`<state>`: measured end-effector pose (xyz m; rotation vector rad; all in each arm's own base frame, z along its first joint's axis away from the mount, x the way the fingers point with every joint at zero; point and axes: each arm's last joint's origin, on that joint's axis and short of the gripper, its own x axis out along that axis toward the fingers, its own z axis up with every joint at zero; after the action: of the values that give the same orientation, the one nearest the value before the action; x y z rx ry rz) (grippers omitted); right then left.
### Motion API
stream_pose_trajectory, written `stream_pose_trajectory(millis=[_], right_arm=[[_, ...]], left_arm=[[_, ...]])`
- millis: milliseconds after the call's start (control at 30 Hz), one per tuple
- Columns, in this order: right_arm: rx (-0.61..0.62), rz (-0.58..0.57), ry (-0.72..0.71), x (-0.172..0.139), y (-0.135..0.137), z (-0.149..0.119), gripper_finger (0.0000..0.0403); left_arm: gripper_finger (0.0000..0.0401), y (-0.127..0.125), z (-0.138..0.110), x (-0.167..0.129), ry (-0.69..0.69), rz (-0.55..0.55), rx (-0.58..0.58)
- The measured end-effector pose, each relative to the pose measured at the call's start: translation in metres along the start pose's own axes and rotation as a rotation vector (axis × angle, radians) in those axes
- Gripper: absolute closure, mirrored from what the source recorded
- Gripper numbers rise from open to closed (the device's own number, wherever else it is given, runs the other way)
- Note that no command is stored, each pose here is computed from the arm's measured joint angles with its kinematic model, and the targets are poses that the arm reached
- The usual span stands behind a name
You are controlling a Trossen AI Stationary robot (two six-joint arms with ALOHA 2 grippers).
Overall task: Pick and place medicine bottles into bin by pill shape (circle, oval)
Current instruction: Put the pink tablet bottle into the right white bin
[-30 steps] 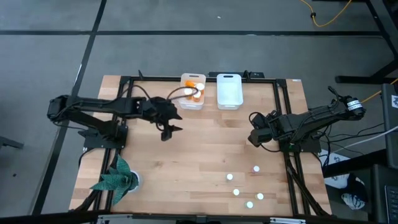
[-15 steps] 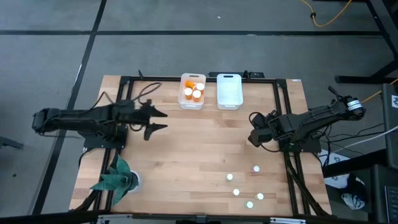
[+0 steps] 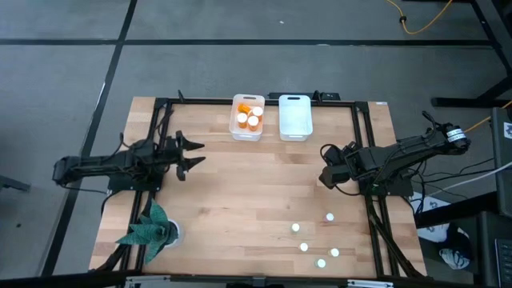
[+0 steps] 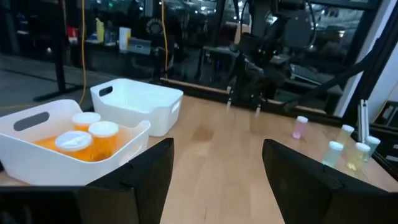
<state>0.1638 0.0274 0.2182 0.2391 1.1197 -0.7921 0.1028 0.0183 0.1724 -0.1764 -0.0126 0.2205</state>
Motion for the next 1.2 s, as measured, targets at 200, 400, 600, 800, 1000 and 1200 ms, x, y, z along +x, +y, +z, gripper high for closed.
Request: stream_pose_trajectory(millis=[200,400,600,800,1000,1200], right_arm=[[0.001,0.000,0.000,0.000,0.000,0.000,0.0073],[0.001,0.000,0.000,0.000,0.000,0.000,0.0073],[0.005,0.002,-0.001,0.000,0.000,0.000,0.0073],[-0.026,0.054,0.003,-0.014,0.002,0.009,0.0073],[-0.093,0.214,0.062,-0.045,0.011,0.011,0.0073],[-0.184,0.409,0.173,-0.072,0.027,-0.010,0.0073]], left_arm=[[0.0164,0.001,-0.006,-0.001,-0.001,-0.001,-0.014],[0.0164,0.001,-0.008,-0.002,0.025,0.002,-0.032],[0.0164,0.002,-0.011,-0.002,0.049,0.008,-0.047],[0.0164,0.002,-0.011,-0.002,0.048,0.008,-0.047],[0.0164,0.002,-0.011,-0.002,0.048,0.007,-0.047],[0.0164,0.002,-0.011,-0.002,0.047,0.007,-0.047]])
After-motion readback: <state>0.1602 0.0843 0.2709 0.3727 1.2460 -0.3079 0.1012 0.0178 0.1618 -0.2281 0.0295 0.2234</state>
